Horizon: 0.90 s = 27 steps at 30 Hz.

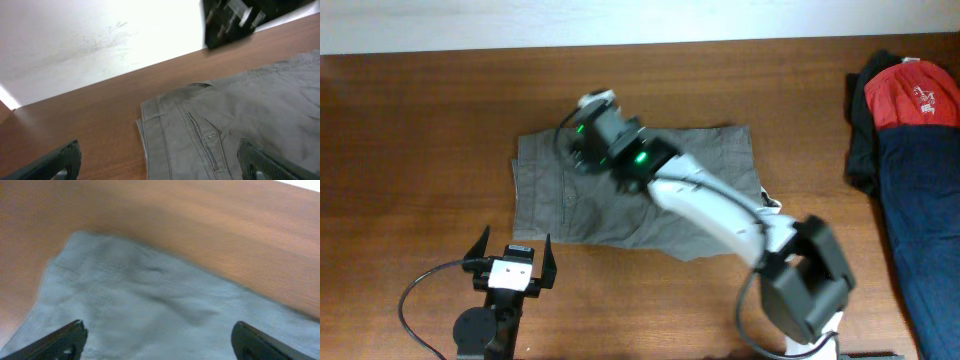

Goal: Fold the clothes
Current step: 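Drag the grey shorts with the right gripper to the table center, then grasp the left and right edges of the shorts with both grippers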

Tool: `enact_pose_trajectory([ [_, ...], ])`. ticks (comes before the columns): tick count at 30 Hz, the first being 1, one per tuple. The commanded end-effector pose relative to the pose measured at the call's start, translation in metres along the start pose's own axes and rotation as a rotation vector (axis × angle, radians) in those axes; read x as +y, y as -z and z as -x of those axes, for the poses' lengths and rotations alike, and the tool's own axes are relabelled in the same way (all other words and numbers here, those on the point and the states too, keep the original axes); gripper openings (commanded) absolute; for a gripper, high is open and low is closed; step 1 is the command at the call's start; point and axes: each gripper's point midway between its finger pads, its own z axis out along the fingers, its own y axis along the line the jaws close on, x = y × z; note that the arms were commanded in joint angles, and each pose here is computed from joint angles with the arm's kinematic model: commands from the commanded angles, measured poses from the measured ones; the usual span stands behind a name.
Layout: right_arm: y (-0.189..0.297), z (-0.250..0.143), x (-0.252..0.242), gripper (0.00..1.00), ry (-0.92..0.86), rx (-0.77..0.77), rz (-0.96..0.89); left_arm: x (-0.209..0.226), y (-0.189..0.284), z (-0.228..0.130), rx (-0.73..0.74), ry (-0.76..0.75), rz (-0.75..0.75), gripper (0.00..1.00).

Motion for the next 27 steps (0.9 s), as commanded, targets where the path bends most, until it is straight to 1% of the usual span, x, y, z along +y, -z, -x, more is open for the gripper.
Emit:
enact_pose_trajectory([
  [1,0.089,0.078,-0.084,0.99,-0.117,-0.170,-0.163,0.002,0.000,-0.002,0.001,-0.011,0.011,0.99],
  [3,0.117,0.081,-0.119,0.99,-0.156,-0.157,-0.208,0.002,0.000,-0.002,0.001,-0.011,0.011,0.99],
  [4,0.138,0.078,-0.144,0.99,-0.189,-0.139,-0.226,0.002,0.000,-0.002,0.001,-0.011,0.011,0.99],
  [6,0.155,0.068,-0.164,0.99,-0.226,-0.101,-0.205,0.002,0.000,-0.002,0.001,-0.011,0.011,0.99],
  [8,0.166,0.048,-0.187,0.99,-0.274,-0.028,-0.197,0.002,0.000,-0.002,0.001,-0.011,0.011,0.99],
  [12,0.166,-0.001,-0.228,0.99,-0.341,0.155,-0.285,0.002,0.000,-0.002,0.001,-0.011,0.011,0.99],
  [14,0.161,-0.024,-0.242,0.99,-0.379,0.243,-0.308,0.002,0.000,-0.002,0.001,-0.011,0.011,0.99],
  [17,0.151,-0.049,-0.239,0.99,-0.439,0.356,-0.240,0.002,0.000,-0.001,-0.002,-0.011,0.011,0.99],
  [20,0.149,-0.059,-0.233,0.99,-0.455,0.410,-0.205,-0.008,0.000,0.002,-0.022,-0.011,-0.045,0.99],
  [21,0.148,-0.060,-0.229,0.99,-0.459,0.418,-0.184,-0.012,0.000,0.009,-0.051,-0.013,-0.073,0.99],
  [22,0.148,-0.061,-0.225,0.99,-0.463,0.424,-0.162,-0.028,0.004,0.025,-0.127,-0.001,-0.172,0.99],
  [23,0.148,-0.061,-0.223,0.99,-0.466,0.428,-0.150,-0.037,0.008,0.038,-0.184,0.008,-0.234,0.99],
  [24,0.148,-0.062,-0.221,0.99,-0.468,0.433,-0.143,-0.053,0.019,0.064,-0.299,0.034,-0.348,0.99],
  [26,0.148,-0.063,-0.221,0.99,-0.467,0.438,-0.145,-0.062,0.035,0.092,-0.424,0.051,-0.435,0.99],
  [27,0.149,-0.063,-0.221,0.99,-0.468,0.439,-0.145,-0.059,0.042,0.108,-0.480,0.105,-0.445,1.00],
])
